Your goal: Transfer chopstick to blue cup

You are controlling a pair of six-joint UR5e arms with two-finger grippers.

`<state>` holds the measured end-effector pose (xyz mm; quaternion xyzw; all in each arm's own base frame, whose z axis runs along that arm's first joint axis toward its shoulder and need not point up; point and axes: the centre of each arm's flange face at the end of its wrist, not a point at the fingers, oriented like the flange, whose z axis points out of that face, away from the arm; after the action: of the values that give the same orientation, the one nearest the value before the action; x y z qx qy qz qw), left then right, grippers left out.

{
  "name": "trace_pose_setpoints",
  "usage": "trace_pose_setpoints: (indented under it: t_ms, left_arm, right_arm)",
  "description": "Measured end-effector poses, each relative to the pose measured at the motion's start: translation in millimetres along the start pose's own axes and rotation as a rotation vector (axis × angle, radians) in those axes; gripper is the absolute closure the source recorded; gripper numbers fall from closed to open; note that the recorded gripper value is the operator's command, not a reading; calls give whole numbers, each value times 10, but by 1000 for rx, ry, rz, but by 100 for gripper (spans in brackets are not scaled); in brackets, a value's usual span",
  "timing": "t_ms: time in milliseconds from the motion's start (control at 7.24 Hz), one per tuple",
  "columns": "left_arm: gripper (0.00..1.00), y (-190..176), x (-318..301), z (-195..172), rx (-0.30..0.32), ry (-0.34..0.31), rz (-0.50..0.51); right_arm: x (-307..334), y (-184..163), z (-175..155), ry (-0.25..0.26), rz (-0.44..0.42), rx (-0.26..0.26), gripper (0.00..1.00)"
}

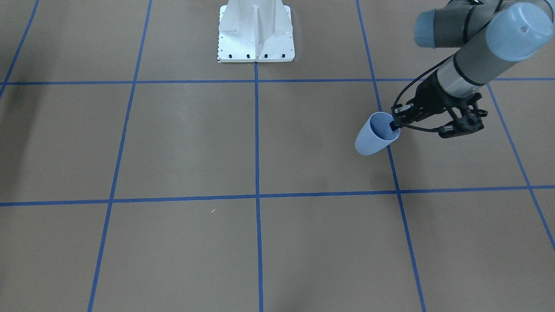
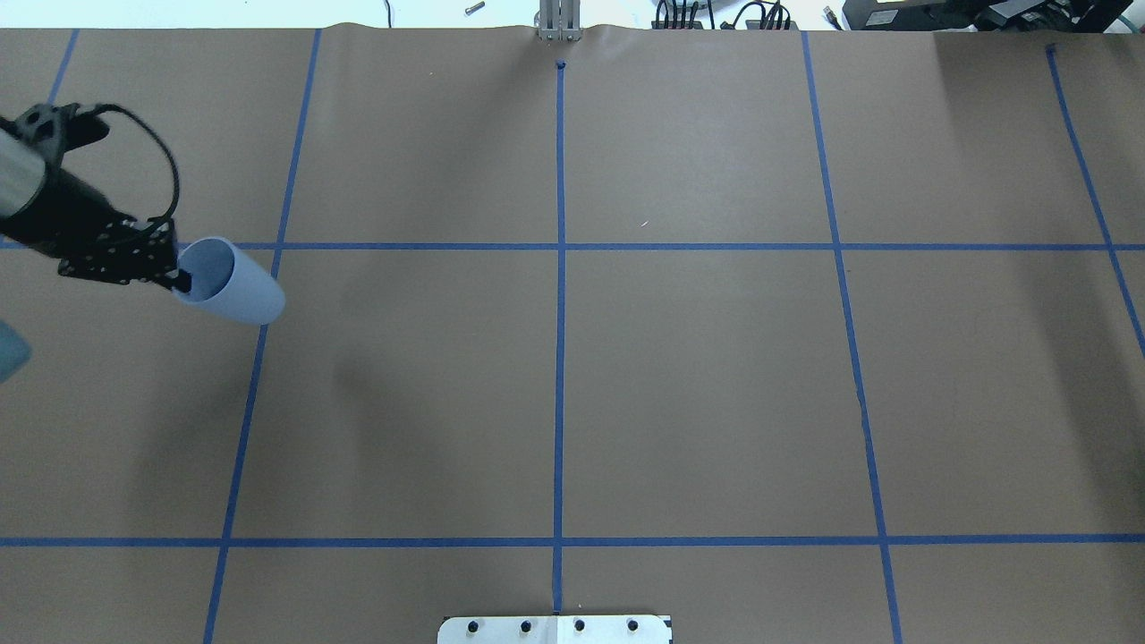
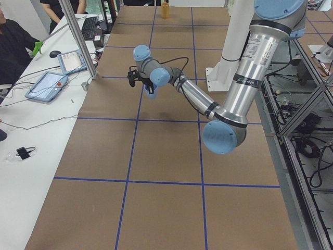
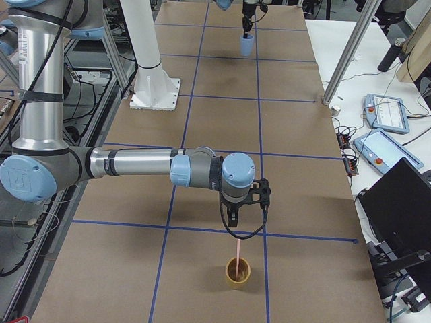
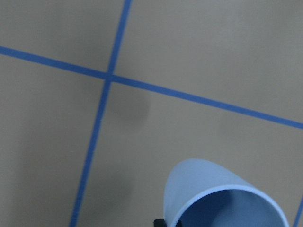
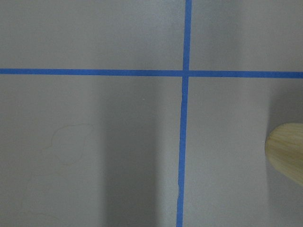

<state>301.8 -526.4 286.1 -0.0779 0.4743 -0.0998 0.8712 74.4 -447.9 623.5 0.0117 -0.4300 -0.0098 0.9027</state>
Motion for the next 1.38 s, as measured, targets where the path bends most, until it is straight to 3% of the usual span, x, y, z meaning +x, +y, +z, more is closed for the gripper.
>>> trace_pose_setpoints:
  t_ms: [414,691,1381]
  left_arm:
    - [100,117,1489,518,-3,-30,-64]
    - [100,140,2146,834,7,-67,-92]
    - [100,425,2381,1342,-3,-107,-58]
  right_arm:
    - [3,4,3,0,0,0,0]
    - [-14,2,-12,1,-7,3,0]
    - [-32,18,-39,-1,-10,9,0]
